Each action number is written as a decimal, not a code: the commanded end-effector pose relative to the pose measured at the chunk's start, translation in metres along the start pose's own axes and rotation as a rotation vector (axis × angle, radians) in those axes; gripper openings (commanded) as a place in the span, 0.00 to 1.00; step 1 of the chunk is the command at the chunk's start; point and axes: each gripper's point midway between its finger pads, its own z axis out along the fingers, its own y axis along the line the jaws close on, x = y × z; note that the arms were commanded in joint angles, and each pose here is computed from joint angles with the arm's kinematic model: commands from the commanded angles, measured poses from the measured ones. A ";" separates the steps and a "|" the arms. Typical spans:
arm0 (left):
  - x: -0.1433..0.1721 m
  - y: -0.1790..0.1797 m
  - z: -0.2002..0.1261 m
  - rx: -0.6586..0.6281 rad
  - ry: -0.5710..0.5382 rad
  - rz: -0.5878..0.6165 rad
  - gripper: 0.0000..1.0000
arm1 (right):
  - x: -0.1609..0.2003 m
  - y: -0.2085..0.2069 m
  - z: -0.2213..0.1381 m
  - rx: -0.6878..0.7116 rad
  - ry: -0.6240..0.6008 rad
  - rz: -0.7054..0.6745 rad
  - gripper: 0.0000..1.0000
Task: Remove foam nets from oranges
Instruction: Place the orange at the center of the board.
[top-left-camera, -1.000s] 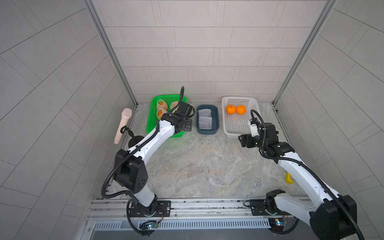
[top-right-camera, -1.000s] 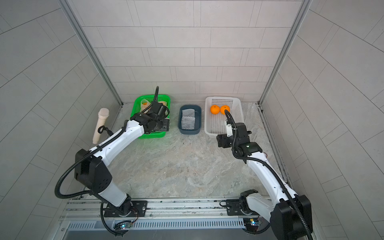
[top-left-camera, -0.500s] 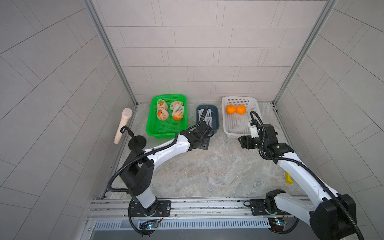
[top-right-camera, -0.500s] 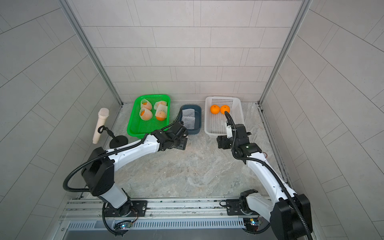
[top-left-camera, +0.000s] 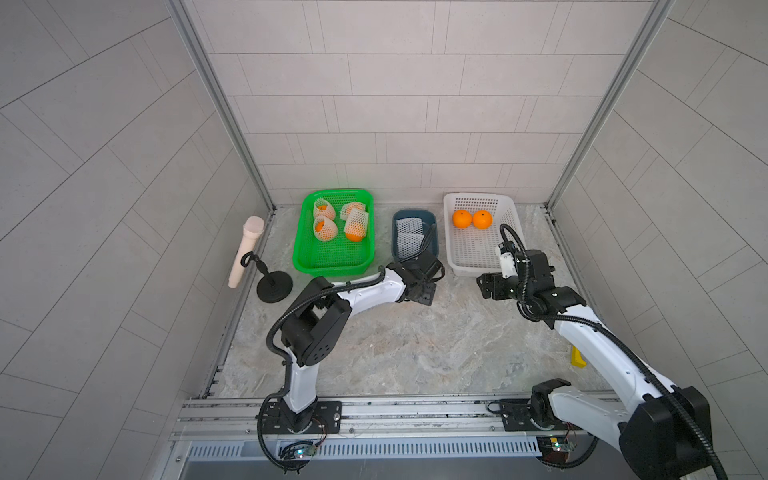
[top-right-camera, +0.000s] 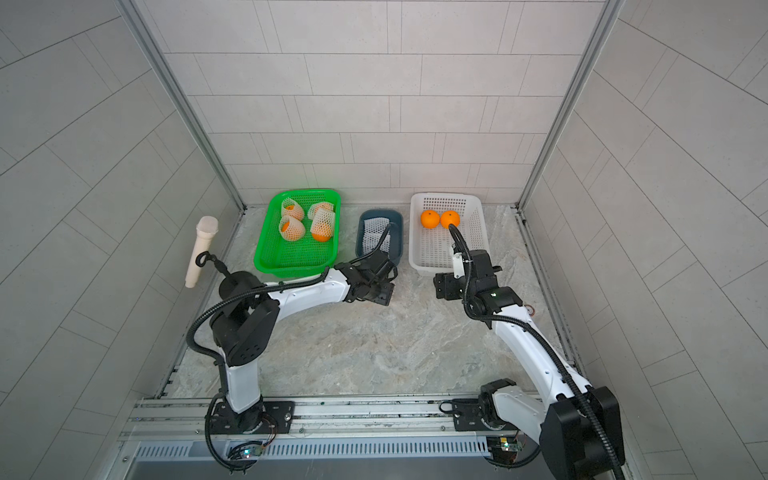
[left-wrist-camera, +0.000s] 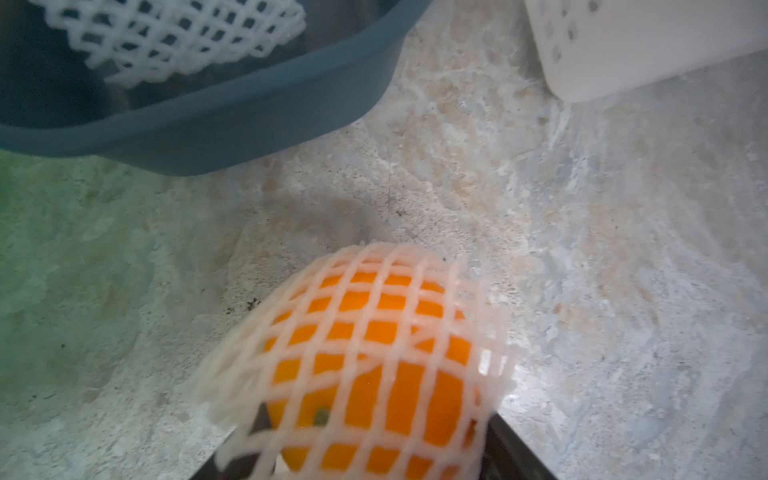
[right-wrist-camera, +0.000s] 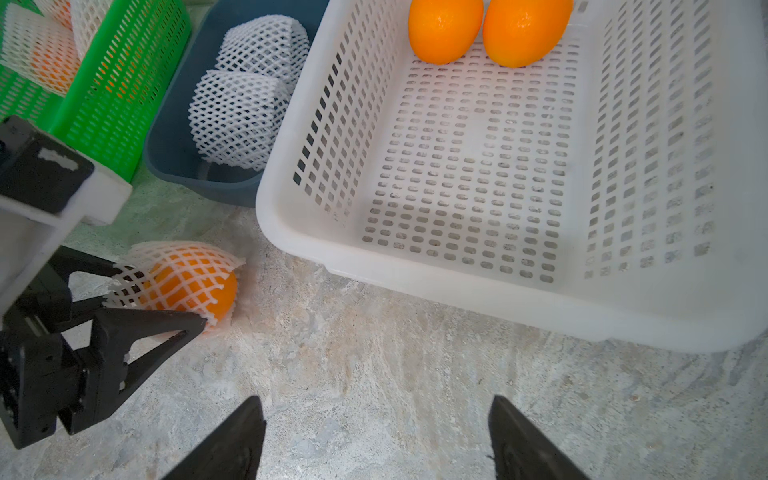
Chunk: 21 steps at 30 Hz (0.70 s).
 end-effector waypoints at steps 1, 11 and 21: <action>0.000 -0.004 0.002 -0.017 0.010 0.002 0.68 | 0.002 -0.001 0.002 0.007 0.006 0.001 0.86; 0.001 0.003 -0.011 -0.050 0.001 0.010 0.76 | 0.002 -0.001 0.002 0.008 0.006 0.001 0.86; 0.003 0.010 -0.023 -0.065 -0.010 0.011 0.80 | 0.002 -0.001 0.001 0.009 0.004 0.000 0.86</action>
